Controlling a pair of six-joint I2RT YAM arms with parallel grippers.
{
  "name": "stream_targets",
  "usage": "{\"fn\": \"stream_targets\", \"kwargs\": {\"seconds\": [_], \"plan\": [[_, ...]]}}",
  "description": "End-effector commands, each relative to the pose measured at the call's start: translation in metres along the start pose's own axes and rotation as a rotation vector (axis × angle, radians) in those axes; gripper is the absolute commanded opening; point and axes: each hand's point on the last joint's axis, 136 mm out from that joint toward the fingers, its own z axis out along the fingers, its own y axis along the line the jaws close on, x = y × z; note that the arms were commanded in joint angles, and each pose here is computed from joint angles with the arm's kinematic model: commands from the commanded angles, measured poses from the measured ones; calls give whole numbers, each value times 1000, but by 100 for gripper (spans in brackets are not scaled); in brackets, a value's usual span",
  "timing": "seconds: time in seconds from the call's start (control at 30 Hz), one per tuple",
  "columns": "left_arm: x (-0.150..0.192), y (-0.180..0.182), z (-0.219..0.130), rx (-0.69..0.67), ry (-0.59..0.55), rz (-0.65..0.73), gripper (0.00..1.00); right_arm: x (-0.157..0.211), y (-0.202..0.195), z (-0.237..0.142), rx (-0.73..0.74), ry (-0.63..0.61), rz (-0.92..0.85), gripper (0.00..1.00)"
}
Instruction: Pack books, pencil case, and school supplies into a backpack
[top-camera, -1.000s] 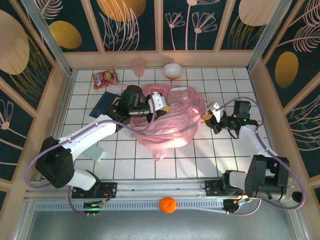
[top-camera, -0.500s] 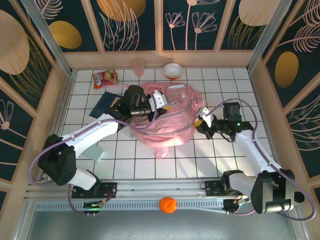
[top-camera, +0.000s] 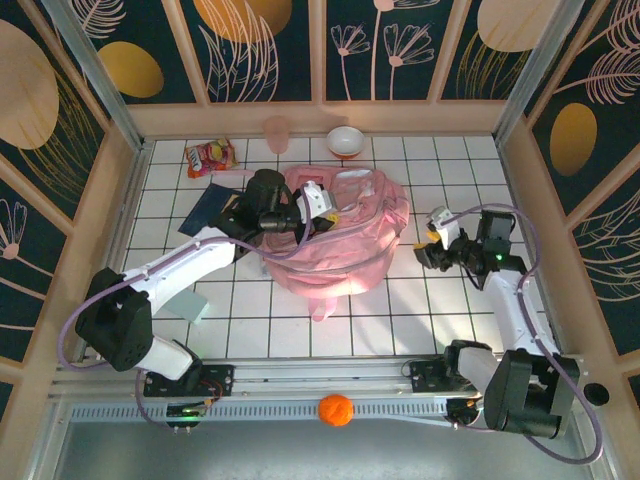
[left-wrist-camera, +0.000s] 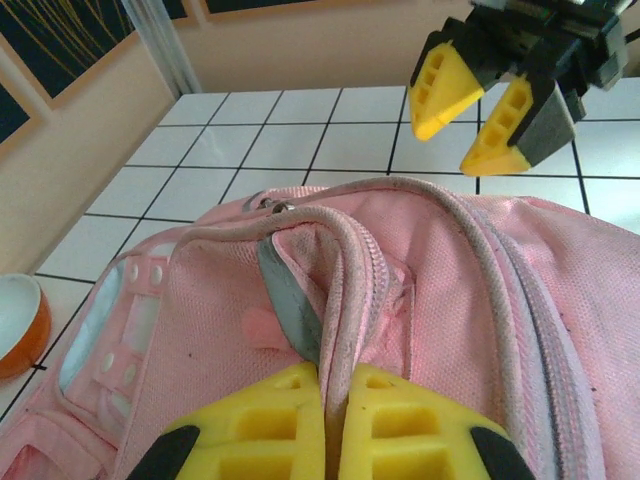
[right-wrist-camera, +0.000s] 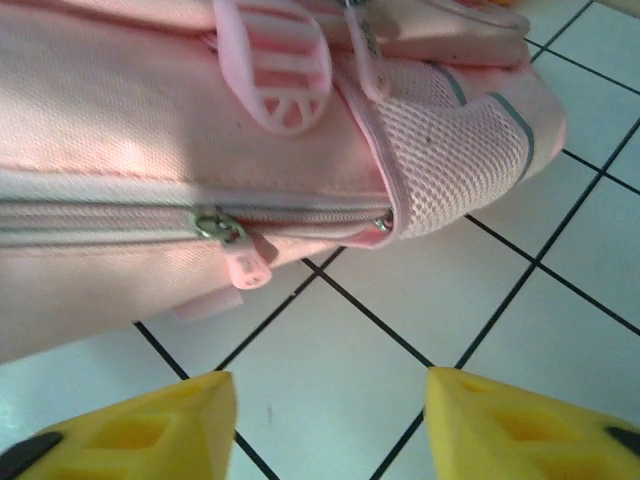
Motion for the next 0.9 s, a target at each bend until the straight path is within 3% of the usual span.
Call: {"fn": "stream_targets", "kwargs": {"seconds": [0.0, 0.6, 0.87], "plan": [[-75, 5, -24, 6, -217, 149, 0, 9, -3, 6, 22, -2, -32, 58], [-82, -2, -28, 47, -245, 155, 0, -27, 25, 36, -187, -123, -68, 59], [-80, -4, -27, 54, -242, 155, 0, -40, 27, 39, -206, -155, -94, 49]]}}
